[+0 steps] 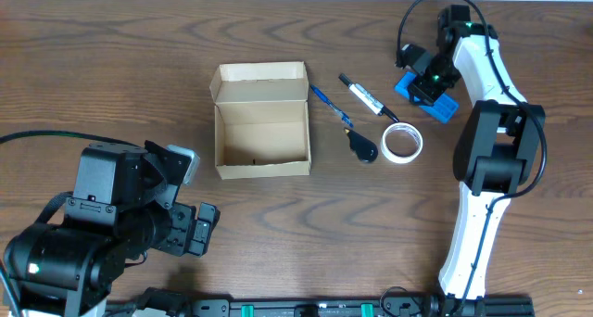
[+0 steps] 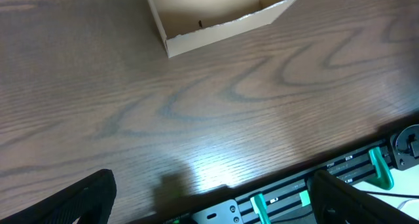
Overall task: Pack container
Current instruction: 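Carry the blue holder left and lower it into the box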
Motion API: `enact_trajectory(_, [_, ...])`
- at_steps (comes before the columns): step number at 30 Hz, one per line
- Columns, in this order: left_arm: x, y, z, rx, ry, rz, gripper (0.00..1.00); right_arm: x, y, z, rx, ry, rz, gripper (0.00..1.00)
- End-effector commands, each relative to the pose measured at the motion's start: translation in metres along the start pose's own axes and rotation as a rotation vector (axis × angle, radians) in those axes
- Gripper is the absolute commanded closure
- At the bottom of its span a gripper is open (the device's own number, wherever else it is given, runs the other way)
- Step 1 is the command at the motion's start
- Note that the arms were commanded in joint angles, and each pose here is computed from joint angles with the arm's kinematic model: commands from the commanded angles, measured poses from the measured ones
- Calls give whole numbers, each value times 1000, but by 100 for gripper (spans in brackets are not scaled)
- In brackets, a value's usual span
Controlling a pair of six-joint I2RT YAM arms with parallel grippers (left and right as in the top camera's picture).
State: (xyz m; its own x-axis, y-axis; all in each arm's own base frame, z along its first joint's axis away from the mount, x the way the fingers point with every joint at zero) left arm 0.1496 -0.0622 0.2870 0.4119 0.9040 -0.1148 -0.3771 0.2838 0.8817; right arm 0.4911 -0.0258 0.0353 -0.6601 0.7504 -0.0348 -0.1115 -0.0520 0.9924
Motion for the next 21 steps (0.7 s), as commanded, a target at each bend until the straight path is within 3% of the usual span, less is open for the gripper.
enact_trajectory(1, [-1, 4, 2, -15, -19, -3, 5, 2, 15, 22, -46, -38, -7, 61])
enact_trajectory(12, [-1, 4, 2, -15, -19, -3, 5, 28, 107, 77, -195, -4, 1, 60])
enact_trajectory(21, [-1, 4, 2, -15, -19, -3, 5, 117, 165, 144, -314, 188, -18, 60])
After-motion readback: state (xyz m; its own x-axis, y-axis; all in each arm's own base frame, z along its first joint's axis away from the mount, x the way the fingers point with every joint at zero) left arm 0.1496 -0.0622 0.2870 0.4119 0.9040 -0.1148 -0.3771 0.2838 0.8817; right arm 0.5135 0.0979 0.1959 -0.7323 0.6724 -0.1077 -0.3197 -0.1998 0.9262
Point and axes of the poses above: each gripper's point midway between its finger pads, its own y axis back along the fingers, its own x axis along the line the jaws close on, z = x × y, the point moved 3 cm from there along y, back along the fingers, and after that the axes turned 5 degrees about -y, right-handed, at the moved point
